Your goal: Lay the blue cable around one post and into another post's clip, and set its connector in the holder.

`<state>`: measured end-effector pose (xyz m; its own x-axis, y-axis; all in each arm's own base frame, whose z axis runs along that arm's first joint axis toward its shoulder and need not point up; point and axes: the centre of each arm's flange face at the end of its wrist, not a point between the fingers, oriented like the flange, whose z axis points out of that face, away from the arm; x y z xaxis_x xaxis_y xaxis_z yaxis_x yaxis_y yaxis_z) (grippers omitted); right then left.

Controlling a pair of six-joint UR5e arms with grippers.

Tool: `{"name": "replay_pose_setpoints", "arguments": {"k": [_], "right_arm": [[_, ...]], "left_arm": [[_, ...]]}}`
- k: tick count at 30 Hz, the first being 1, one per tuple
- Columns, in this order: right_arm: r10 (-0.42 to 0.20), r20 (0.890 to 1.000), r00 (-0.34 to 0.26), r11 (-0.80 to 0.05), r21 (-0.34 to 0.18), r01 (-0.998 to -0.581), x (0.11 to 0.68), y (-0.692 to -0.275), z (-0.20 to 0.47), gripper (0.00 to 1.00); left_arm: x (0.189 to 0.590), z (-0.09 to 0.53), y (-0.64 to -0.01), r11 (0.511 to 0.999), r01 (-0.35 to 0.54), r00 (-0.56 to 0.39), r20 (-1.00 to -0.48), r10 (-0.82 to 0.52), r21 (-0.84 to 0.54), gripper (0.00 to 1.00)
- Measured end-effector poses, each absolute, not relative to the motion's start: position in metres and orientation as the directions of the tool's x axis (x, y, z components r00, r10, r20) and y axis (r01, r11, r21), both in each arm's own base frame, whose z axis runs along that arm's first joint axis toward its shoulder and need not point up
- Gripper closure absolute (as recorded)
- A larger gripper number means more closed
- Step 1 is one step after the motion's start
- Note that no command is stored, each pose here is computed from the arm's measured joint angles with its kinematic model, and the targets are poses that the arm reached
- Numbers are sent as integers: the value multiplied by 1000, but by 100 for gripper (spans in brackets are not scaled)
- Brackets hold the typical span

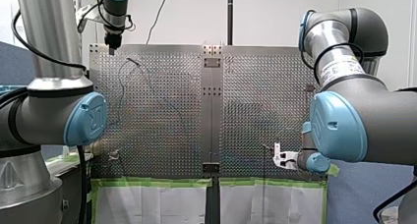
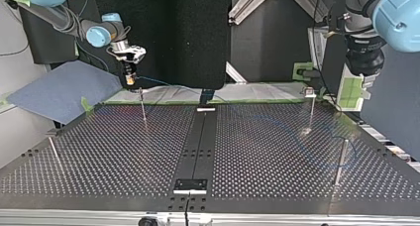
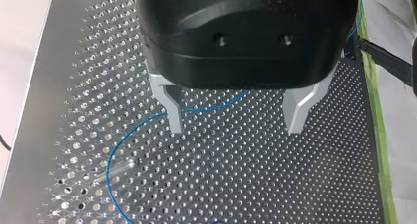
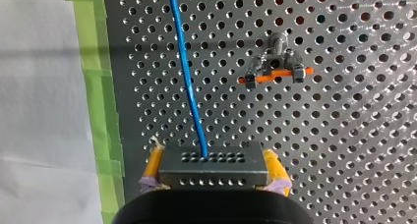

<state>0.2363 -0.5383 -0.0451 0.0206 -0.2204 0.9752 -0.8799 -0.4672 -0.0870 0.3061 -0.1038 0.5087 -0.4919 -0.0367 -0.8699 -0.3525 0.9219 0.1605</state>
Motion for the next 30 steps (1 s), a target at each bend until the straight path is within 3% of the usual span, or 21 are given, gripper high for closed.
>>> {"name": "replay_pose_setpoints", "arguments": {"k": [12,30], "right_arm": [[-221,975,21,-466,-87,-880,236,-538,-45,100],[-231,972,41,-465,-73,-883,235,-536,-46,100]], "left_arm": [[317,501,-112,950,-295,-443,-896,-36,107,1],[336,399,-171,998,-33,-544,-839,29,56,1]]}}
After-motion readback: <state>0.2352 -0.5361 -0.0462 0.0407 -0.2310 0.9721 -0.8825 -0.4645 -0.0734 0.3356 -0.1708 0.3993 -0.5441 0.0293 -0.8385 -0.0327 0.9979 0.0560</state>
